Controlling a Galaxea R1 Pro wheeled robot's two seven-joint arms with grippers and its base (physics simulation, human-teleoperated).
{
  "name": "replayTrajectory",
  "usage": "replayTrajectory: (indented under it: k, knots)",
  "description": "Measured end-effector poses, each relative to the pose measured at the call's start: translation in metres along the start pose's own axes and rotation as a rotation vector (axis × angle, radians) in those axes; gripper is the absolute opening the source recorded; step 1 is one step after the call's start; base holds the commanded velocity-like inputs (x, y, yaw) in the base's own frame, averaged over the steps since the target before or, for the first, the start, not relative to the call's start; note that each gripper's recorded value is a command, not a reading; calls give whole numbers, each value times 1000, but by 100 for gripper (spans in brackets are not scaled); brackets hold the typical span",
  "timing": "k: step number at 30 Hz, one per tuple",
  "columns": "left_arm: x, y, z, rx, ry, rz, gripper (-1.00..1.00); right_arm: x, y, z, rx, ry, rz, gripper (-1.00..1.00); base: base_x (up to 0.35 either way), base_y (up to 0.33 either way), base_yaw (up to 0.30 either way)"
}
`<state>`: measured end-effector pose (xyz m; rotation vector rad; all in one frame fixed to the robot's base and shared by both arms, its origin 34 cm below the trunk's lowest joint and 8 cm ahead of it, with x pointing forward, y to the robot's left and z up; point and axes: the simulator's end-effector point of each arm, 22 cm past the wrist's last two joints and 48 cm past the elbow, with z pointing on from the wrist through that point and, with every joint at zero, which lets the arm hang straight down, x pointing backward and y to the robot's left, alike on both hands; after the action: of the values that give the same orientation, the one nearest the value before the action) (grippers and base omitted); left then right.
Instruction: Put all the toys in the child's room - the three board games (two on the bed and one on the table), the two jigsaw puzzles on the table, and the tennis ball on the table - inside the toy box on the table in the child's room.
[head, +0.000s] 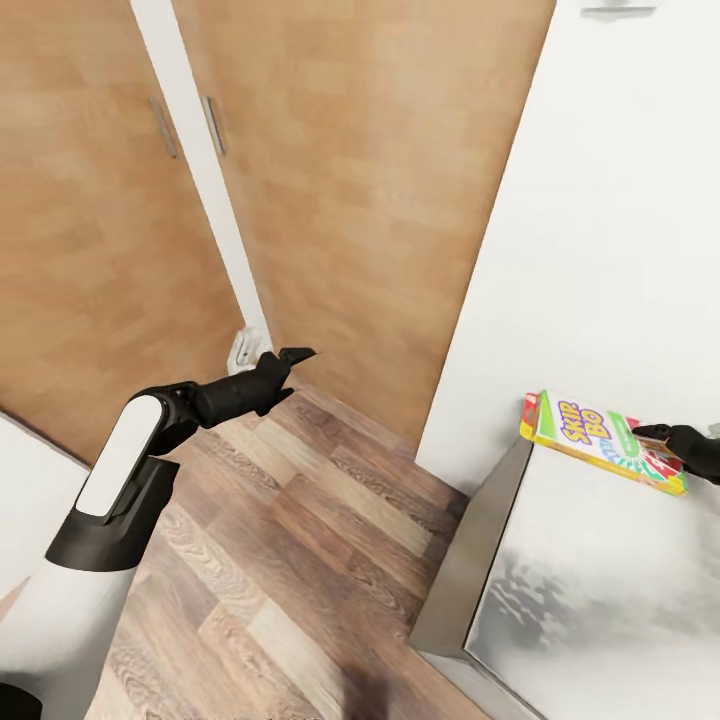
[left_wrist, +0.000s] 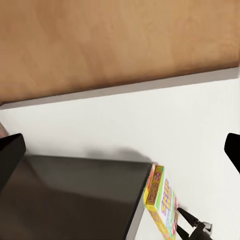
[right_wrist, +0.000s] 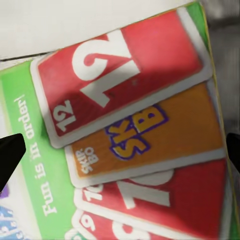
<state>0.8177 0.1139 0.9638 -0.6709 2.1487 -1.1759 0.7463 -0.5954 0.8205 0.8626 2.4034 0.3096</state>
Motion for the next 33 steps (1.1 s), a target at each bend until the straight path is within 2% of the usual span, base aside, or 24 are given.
replayTrajectory:
  k: [10, 33]
  knots:
    - [0, 0, 0, 0, 0, 0, 100, 0, 0, 0, -1, -2, 1, 100, 0, 0, 182]
    - [1, 0, 0, -2, 1, 2, 100, -3, -1, -1, 0, -9, 3, 100, 0, 0, 16]
